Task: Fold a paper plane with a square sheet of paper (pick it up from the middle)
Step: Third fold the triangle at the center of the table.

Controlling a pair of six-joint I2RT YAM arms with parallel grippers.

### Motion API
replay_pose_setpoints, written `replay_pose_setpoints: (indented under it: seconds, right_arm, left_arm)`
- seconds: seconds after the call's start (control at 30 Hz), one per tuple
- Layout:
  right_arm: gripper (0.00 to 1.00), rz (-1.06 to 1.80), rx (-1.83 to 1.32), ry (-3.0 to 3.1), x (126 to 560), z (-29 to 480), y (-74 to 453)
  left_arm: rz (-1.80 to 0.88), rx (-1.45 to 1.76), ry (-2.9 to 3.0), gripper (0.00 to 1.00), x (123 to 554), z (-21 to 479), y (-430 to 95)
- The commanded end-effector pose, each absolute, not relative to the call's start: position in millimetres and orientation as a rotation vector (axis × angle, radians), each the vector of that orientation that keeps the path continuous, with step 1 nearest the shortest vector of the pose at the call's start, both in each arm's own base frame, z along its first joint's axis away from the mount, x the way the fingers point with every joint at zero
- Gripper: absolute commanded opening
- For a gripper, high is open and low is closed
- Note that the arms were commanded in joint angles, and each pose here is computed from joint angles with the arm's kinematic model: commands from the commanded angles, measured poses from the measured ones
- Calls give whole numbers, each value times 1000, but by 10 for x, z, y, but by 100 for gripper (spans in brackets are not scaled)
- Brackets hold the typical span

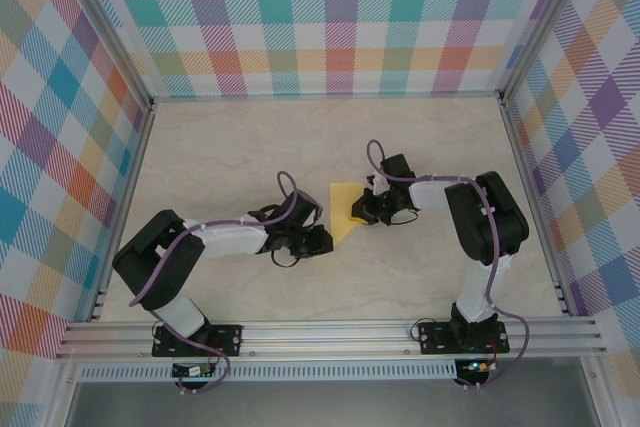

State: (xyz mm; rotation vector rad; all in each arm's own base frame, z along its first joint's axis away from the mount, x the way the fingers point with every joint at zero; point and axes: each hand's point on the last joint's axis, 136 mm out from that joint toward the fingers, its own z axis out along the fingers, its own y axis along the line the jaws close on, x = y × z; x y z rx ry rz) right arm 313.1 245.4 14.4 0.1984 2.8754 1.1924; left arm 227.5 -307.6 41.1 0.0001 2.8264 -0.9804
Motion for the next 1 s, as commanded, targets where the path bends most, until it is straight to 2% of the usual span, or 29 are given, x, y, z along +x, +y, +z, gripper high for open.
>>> replay_pose_setpoints:
  seconds: [0.0, 0.07, 0.2, 0.6, 0.8, 0.97]
  right_arm:
    - [4, 1013, 313, 2968, 3009, -121, 2240]
    - [4, 1020, 316, 2967, 3015, -115, 2248]
    - [5, 1030, 313, 2957, 3041, -80, 2263]
    - [5, 1069, 188, 2897, 3199, 248, 2353]
    - [5, 1168, 38, 2779, 3223, 685, 2448]
    - [3, 1259, 57, 2778, 3077, 546, 2529]
  left_arm:
    - [-1063, 35, 2686, 18, 2628, 780, -3352]
    - [-1073, 61, 2677, 18, 2732, 807, -3470]
    - [-954, 11, 2754, 15, 2862, 541, -3456]
    - [-724, -61, 2877, 9, 2788, -16, -3144]
    - [-672, -33, 2892, 7, 2735, -74, -3044]
    - [-718, -5, 2879, 7, 2728, -46, -3105]
